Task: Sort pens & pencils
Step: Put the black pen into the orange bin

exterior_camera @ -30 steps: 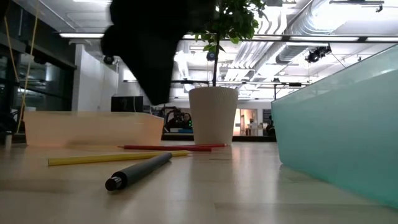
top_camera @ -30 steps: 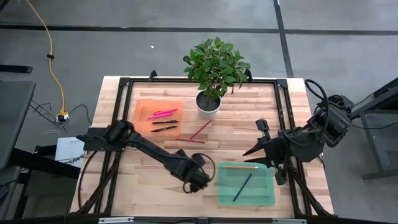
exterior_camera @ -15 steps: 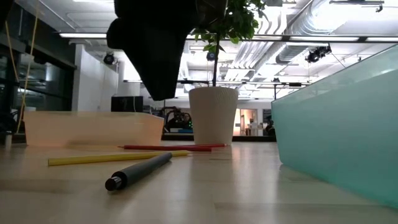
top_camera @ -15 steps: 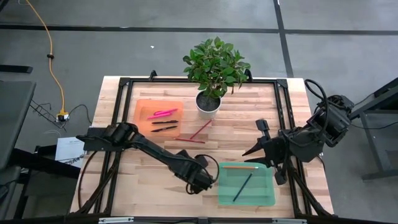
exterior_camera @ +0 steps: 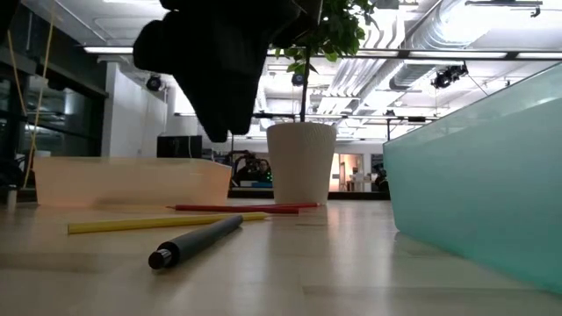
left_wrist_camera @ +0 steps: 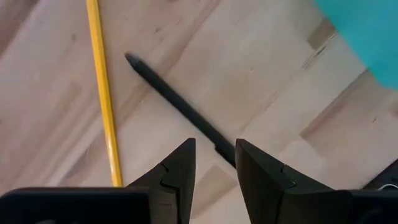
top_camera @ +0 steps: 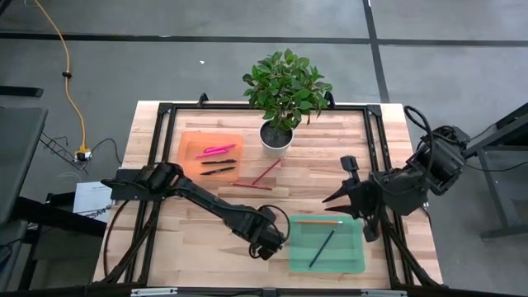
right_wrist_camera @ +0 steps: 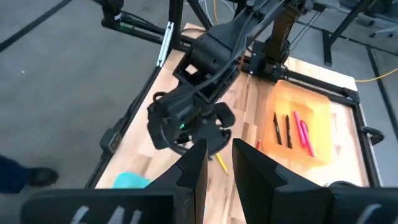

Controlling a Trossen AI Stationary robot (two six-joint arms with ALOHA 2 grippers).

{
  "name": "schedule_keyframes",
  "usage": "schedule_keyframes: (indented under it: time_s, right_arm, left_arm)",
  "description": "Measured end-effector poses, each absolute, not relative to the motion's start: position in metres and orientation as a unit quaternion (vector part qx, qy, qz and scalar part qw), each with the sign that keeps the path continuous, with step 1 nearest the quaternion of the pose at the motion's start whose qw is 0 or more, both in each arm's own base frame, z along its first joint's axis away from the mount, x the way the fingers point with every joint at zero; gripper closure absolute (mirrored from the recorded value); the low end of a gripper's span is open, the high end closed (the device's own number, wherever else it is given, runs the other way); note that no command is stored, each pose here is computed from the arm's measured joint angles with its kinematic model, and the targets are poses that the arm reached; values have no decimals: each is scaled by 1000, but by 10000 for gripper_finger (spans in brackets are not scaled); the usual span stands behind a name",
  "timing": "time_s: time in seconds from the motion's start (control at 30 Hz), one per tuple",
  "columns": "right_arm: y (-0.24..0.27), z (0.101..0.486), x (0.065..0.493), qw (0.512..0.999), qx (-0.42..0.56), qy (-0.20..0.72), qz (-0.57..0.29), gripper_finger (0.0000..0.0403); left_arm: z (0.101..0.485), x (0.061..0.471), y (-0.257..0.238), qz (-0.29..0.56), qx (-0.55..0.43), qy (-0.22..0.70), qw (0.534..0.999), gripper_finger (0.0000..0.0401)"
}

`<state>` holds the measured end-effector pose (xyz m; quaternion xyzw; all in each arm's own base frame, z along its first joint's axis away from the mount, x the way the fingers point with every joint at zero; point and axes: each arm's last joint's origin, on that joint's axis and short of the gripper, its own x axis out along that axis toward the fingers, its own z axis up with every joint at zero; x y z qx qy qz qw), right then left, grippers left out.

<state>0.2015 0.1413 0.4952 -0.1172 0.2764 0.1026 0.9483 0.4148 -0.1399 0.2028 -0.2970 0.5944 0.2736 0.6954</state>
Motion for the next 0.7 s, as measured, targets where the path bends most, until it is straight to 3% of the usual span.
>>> schedule_keyframes:
  time_s: [0.2, 0.47, 0.7]
  right_arm:
    - [107, 516, 187, 969, -64, 229, 62, 336]
    - [76, 556, 136, 987, -2, 93, 133, 336]
    - [60, 565, 108, 986, 15, 60, 152, 336]
  left_arm:
    - [203, 415, -139, 294, -334, 590, 674, 300]
    - [203, 415, -139, 327, -372, 572, 654, 300]
    - [203, 415, -139, 349, -398, 556, 641, 300]
